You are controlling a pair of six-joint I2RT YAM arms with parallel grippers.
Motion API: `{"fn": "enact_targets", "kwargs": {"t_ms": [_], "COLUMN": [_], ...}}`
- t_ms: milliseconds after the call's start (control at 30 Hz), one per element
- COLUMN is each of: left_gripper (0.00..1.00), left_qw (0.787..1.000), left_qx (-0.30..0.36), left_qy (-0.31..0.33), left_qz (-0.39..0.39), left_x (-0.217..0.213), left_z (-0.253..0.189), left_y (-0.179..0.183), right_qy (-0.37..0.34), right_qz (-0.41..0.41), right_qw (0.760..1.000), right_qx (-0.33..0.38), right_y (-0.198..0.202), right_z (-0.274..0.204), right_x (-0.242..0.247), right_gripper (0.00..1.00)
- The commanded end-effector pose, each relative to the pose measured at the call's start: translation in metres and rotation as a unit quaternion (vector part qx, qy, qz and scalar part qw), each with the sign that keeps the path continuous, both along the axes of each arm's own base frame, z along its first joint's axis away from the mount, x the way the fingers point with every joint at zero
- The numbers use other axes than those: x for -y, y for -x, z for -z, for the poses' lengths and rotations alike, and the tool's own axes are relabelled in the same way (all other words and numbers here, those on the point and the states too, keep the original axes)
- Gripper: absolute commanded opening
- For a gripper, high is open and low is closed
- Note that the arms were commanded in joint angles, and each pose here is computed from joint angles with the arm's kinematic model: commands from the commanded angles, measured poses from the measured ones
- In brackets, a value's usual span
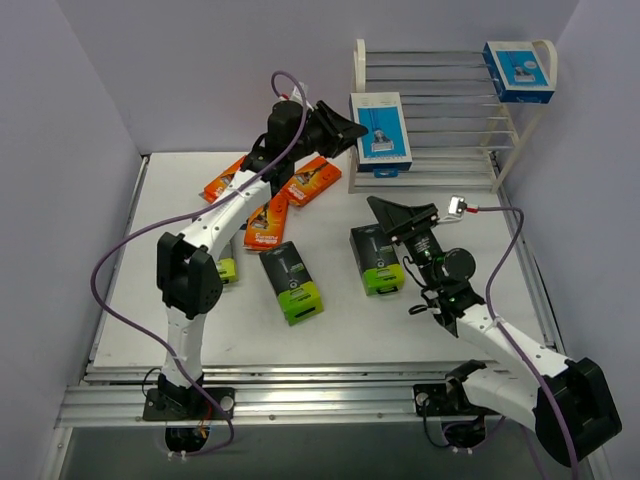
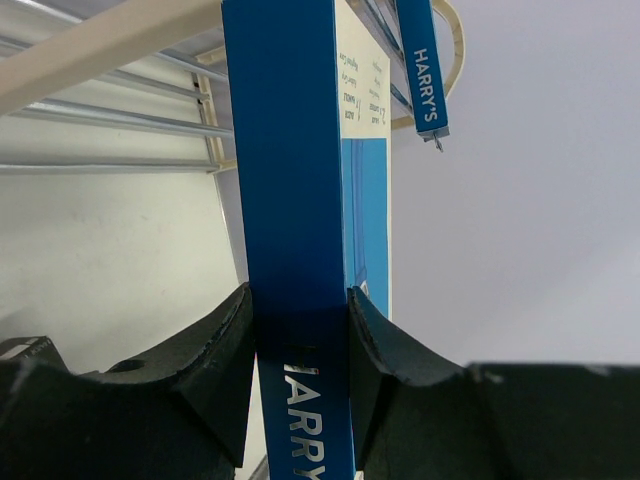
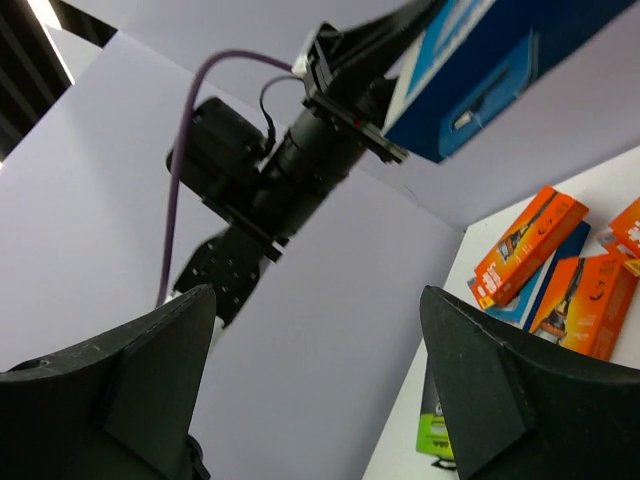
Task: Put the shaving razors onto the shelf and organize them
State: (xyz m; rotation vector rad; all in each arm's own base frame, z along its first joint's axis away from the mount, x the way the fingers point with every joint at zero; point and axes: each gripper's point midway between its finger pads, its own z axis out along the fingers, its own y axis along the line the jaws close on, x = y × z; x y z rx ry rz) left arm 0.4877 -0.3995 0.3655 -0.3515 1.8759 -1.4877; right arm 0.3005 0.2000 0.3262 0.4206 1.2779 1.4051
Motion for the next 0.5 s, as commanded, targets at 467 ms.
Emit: {"fn": "enact_targets", "kwargs": {"t_ms": [467], "left_gripper": [0.02], "left_qw": [0.988], "left_qx": [0.066], "left_qy": [0.139], "left_qz": [0.018], "left_x": [-0.005], "left_z": [-0.097], "left_y": [0.053], "right_qy": [-0.057], "right_qz": [0.105], "right_qw": [0.993], "right_qx": [-0.005], "right_y": [-0.046], "right_z": [-0.046], "right_x": [0.025], "right_gripper": [0.74]}}
